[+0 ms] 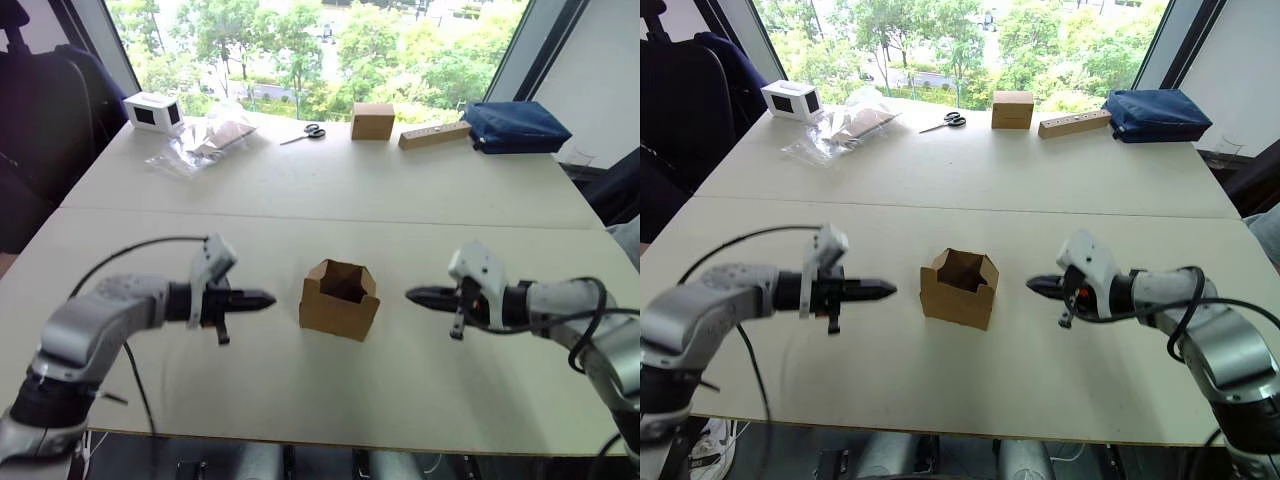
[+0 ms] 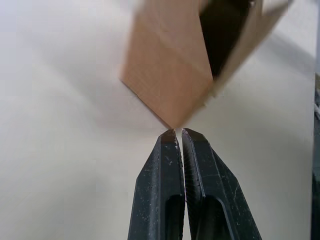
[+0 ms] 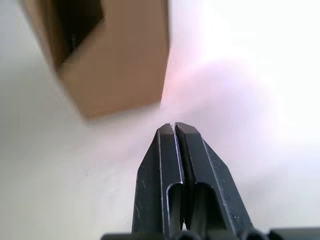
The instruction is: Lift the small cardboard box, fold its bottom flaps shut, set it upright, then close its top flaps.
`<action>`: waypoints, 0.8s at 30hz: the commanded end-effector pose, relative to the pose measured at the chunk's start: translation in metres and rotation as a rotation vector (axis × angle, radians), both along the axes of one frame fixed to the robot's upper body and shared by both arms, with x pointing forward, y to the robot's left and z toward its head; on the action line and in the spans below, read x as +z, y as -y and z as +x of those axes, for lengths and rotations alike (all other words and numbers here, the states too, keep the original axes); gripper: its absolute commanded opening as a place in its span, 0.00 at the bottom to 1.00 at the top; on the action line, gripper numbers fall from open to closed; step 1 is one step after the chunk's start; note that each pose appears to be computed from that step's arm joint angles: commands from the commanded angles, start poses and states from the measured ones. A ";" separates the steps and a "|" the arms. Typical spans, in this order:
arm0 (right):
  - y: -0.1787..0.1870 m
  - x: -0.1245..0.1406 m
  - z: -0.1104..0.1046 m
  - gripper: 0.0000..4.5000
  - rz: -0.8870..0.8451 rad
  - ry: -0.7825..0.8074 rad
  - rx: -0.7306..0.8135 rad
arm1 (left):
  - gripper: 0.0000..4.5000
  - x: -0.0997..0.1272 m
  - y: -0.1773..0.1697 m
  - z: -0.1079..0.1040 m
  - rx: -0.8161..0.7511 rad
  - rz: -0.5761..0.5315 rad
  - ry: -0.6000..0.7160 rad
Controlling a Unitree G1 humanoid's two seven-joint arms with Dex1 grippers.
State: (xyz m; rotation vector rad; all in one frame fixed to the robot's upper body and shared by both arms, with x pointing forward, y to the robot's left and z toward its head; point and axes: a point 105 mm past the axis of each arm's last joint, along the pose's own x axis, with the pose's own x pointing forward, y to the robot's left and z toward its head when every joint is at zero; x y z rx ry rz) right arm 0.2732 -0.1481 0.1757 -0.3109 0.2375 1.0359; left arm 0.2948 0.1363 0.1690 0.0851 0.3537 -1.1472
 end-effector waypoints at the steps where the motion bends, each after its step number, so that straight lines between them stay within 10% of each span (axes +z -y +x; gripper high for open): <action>1: -0.024 0.013 -0.011 0.00 0.062 0.013 0.096 | 0.03 0.012 0.007 0.008 -0.049 -0.002 0.063; 24: -0.042 -0.015 0.013 0.00 -0.083 0.045 0.128 | 0.03 -0.030 0.060 0.019 -0.328 0.119 0.062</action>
